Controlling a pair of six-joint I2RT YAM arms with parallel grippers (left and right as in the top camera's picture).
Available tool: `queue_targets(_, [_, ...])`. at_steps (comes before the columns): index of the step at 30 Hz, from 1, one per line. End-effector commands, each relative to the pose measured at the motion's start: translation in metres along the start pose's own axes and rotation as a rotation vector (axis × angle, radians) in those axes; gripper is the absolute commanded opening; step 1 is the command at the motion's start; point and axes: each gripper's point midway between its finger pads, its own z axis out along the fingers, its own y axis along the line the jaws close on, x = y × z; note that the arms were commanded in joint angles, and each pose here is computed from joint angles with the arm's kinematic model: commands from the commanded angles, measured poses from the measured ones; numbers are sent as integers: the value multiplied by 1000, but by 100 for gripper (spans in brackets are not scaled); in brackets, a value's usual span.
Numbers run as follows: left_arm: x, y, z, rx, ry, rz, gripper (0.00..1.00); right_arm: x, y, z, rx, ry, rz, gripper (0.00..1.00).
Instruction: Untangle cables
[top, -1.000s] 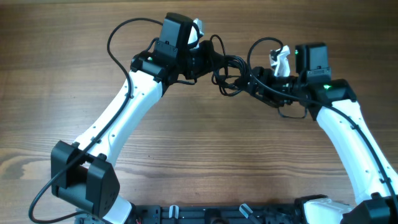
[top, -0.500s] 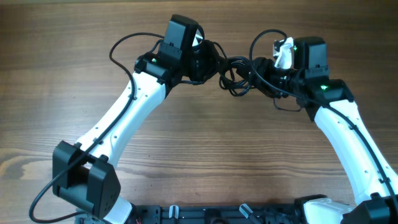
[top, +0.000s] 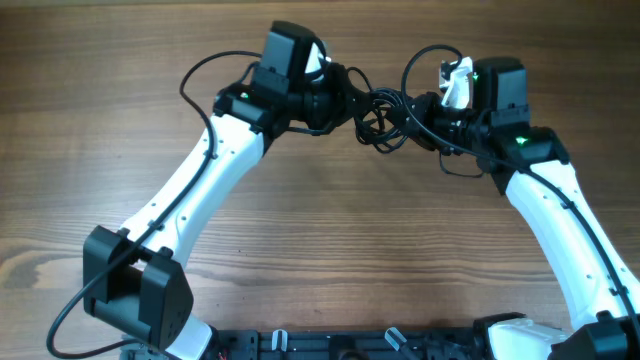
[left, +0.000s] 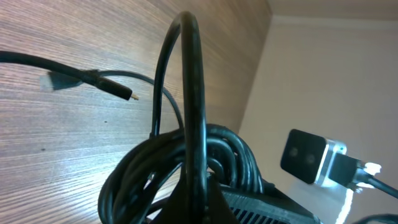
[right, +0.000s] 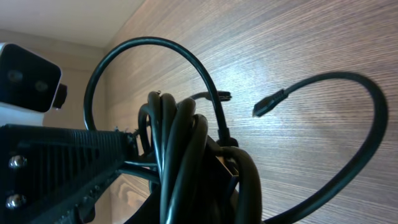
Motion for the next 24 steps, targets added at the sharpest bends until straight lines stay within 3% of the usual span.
queue_targets(1, [2,-20,-25,132,122,-57,6,-6,-2,-5,42,-38,-26,21])
queue_targets(4, [1,-23,-42,194,194,-76,18,-6,-4,-5,48,-39,-24,20])
queue_targets(9, [-2,-25,-55,242,236,-69,28,-6,-3,-5,47,-40,-24,20])
queue_targets(15, [8,-15,-28,153,148,208,27,-6,-4,-5,49,-38,-23,20])
queue_targets(17, [14,-10,-5,53,66,357,24,-5,-4,-5,51,-35,-22,20])
queue_targets(21, [21,-9,8,-7,24,587,13,-4,-5,-5,54,-31,-19,20])
queue_targets(24, [18,-6,9,-23,12,627,20,-3,-6,-5,56,-29,-17,20])
